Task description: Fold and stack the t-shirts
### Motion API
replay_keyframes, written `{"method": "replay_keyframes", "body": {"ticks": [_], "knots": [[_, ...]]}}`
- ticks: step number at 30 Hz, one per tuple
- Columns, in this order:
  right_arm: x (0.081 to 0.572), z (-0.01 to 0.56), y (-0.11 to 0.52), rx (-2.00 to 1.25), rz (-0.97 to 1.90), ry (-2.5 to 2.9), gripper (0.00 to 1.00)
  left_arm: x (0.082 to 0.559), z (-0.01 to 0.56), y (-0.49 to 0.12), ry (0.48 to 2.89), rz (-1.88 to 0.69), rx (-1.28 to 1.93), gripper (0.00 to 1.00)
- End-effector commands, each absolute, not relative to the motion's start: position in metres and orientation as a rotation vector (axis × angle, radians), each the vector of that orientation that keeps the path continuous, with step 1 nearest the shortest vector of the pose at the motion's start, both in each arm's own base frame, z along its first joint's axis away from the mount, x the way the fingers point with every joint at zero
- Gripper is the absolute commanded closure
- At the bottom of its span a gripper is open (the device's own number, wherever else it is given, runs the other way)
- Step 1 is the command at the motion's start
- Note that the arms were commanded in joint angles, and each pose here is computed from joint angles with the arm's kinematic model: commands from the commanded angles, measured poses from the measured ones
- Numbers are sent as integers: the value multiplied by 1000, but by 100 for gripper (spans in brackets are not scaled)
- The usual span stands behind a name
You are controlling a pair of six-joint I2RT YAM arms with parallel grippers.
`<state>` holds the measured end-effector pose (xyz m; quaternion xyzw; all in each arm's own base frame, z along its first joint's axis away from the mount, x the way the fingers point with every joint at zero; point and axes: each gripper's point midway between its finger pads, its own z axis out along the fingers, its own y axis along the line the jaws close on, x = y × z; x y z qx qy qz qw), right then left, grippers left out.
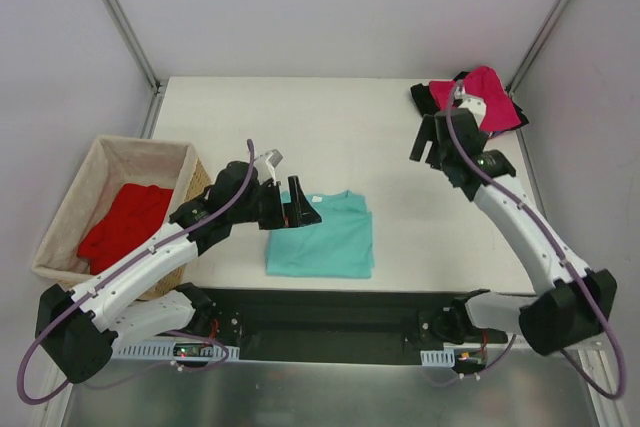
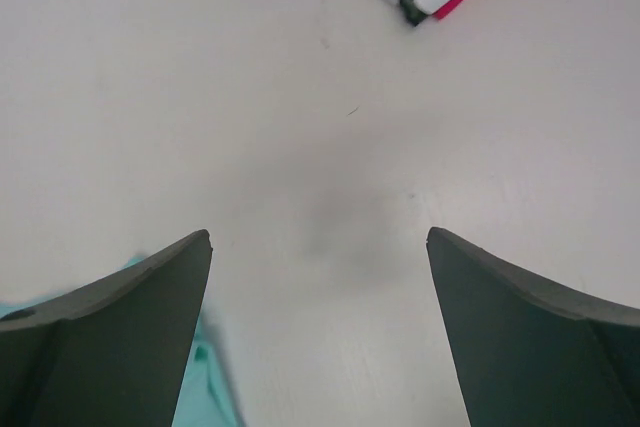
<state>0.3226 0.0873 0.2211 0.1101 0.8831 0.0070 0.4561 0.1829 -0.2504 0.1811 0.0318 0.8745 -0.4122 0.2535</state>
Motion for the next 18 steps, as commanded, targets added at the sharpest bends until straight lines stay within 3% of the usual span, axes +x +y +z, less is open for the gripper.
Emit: {"method": "replay_keyframes", "body": {"ticks": [1, 5, 12, 18], "knots": [[371, 232, 42, 310, -95, 2157, 6, 184, 170, -241, 2400, -1051, 86, 1], [427, 207, 21, 387, -147, 2204, 6, 186, 165, -237, 2409, -1040, 74, 1], [512, 184, 18, 460, 46, 2214, 6, 187, 154, -231, 2441, -1039, 56, 1], [551, 164, 13, 493, 139, 2214, 6, 195, 148, -228, 2473, -1042, 47, 1]]}}
